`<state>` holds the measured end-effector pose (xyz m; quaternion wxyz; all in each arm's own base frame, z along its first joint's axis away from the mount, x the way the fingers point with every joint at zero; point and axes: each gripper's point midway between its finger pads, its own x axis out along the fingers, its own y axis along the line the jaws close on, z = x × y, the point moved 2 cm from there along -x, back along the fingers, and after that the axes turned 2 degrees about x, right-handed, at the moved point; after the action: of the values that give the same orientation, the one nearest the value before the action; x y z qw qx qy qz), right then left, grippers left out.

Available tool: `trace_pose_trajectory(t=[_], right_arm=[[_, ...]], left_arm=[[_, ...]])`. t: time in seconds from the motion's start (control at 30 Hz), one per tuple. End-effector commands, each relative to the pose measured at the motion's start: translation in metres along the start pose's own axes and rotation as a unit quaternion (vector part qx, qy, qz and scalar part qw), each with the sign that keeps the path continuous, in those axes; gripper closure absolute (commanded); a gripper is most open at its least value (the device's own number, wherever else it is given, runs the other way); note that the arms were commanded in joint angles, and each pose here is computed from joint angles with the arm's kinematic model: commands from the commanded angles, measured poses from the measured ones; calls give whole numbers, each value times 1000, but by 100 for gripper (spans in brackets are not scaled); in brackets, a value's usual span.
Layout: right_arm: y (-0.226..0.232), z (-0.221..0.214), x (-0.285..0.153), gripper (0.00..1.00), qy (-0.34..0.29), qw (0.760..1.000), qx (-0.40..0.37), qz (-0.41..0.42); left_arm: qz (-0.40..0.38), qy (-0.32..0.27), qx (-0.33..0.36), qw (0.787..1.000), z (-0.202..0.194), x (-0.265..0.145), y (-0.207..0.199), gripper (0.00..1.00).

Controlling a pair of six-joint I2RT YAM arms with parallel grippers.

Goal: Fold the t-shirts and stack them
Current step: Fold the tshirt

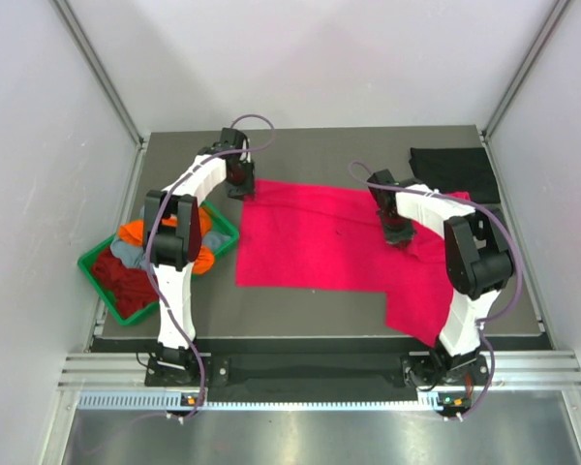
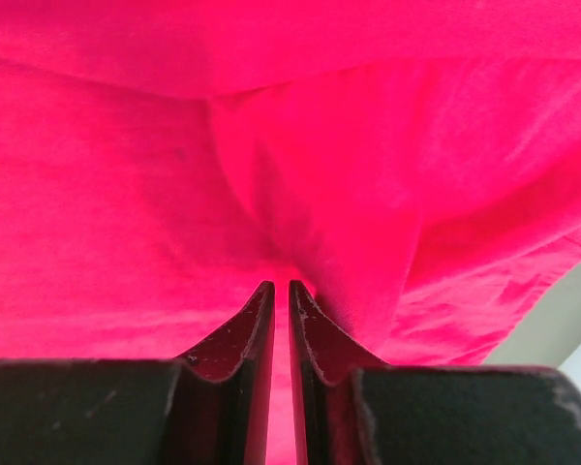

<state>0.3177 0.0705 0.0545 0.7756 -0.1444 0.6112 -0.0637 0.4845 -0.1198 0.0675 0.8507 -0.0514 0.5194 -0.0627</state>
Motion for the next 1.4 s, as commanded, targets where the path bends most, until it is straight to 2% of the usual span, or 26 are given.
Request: trace_pose_trajectory(t=[0.0,0.3,0.43,0.57,0.97,1.07,1.37], right_arm=[[-13,8,3,88,-22,999,11,-36],[-25,11,10,84,-16,999,23,-41],[-19,11,16,82,-9,1000,30,-2],[-23,10,20,81,-4,999,38,2],[-22,3,28,82,8,998,52,38],[-20,4,28,86,9,997,55,48],[-18,-1,34,83,24,996,67,63]], left_arm=[[-2,-9,10,1000,3,4,0,59],[4,-4,12,1000,1,8,4,60],[3,-3,13,1000,0,8,3,60],[5,-7,13,1000,3,5,4,60],[9,-11,15,1000,4,1,4,60],[10,-10,14,1000,3,1,5,60],[11,-14,16,1000,5,-2,5,60]])
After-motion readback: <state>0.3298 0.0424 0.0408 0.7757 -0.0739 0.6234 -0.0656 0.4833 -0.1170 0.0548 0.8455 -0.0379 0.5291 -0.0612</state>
